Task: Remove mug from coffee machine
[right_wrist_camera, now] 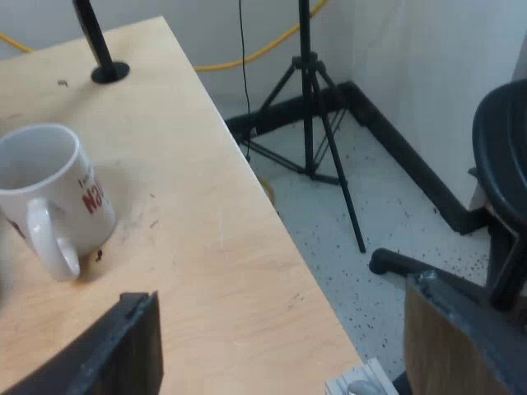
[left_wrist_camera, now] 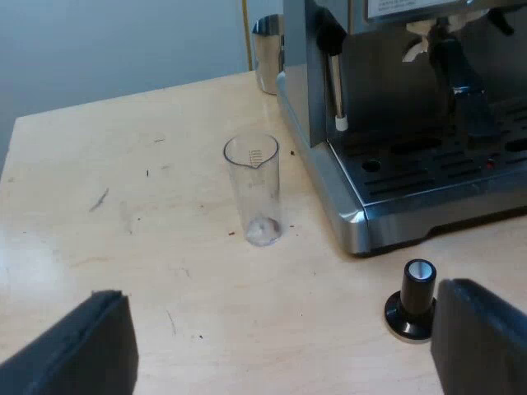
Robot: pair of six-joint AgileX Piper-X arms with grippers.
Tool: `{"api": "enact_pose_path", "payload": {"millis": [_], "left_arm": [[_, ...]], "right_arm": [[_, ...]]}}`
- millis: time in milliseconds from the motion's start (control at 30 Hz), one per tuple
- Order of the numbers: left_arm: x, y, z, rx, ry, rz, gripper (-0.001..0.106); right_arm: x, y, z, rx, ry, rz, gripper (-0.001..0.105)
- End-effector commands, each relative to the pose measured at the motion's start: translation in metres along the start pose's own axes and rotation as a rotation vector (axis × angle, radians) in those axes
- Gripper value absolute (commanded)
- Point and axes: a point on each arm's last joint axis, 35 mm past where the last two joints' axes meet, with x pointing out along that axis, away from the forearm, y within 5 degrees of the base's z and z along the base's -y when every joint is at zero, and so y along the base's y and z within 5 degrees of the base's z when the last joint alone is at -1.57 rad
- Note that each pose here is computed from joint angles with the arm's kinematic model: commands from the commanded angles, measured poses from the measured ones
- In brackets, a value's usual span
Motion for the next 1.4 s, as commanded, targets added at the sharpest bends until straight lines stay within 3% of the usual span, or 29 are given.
{"api": "enact_pose_path", "payload": {"millis": [33, 667, 1400], "left_arm": [[0.01, 0.0, 0.001, -0.032, -0.001, -0.009, 0.079], [0.057, 0.005, -0.031, -0.036, 0.097, 0.005, 0.079], [0.059, 0.006, -0.034, -0.036, 0.11, 0.007, 0.079]], "right_arm": [[0.007, 0.003, -0.002, -0.002, 0.016, 0.001, 0.063], [0.063, 0.028, -0.035, -0.031, 0.094, 0.039, 0.063], [0.065, 0.029, -0.035, -0.026, 0.083, 0.06, 0.063]]}}
